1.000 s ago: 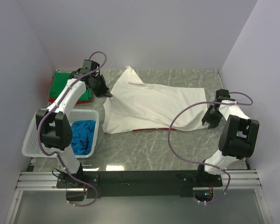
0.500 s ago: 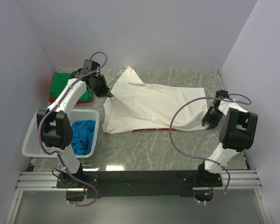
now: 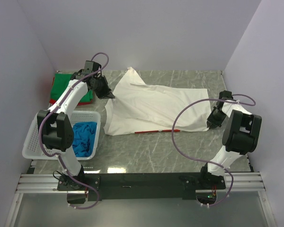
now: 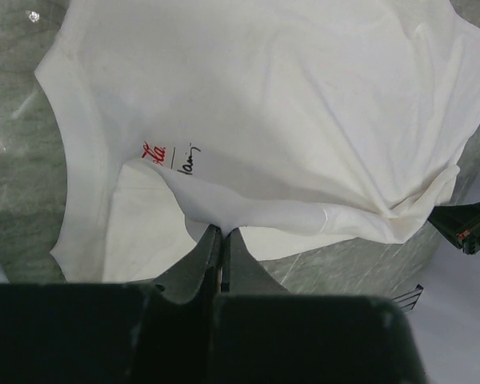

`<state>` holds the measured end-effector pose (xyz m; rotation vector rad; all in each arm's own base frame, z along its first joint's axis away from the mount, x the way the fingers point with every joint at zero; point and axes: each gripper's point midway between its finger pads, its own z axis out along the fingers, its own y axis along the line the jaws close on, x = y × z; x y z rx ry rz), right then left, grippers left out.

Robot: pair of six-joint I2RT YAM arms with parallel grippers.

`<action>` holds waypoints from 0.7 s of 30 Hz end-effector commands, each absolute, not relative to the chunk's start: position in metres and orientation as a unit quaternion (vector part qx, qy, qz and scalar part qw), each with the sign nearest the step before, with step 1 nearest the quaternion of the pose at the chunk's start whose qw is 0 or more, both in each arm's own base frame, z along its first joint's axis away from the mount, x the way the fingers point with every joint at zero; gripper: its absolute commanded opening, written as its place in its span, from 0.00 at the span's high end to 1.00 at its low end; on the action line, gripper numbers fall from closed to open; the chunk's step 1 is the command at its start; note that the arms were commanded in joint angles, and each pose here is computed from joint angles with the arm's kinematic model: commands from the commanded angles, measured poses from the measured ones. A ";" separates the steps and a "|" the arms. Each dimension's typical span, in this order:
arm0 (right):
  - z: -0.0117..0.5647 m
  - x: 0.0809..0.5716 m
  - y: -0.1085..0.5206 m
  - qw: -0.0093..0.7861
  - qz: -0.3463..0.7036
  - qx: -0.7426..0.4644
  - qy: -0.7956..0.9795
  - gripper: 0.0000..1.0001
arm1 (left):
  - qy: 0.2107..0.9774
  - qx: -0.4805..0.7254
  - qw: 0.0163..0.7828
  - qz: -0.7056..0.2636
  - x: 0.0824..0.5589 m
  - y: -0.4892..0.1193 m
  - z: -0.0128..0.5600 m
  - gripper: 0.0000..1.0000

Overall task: Fold and stack the t-shirts
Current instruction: Fold the tshirt

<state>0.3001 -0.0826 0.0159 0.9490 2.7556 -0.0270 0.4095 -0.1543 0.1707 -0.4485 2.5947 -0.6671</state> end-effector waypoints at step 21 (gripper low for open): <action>0.153 0.258 -0.048 0.259 0.037 0.290 0.920 1.00 | 0.909 -0.137 0.271 -0.286 0.343 -0.147 0.250 0.99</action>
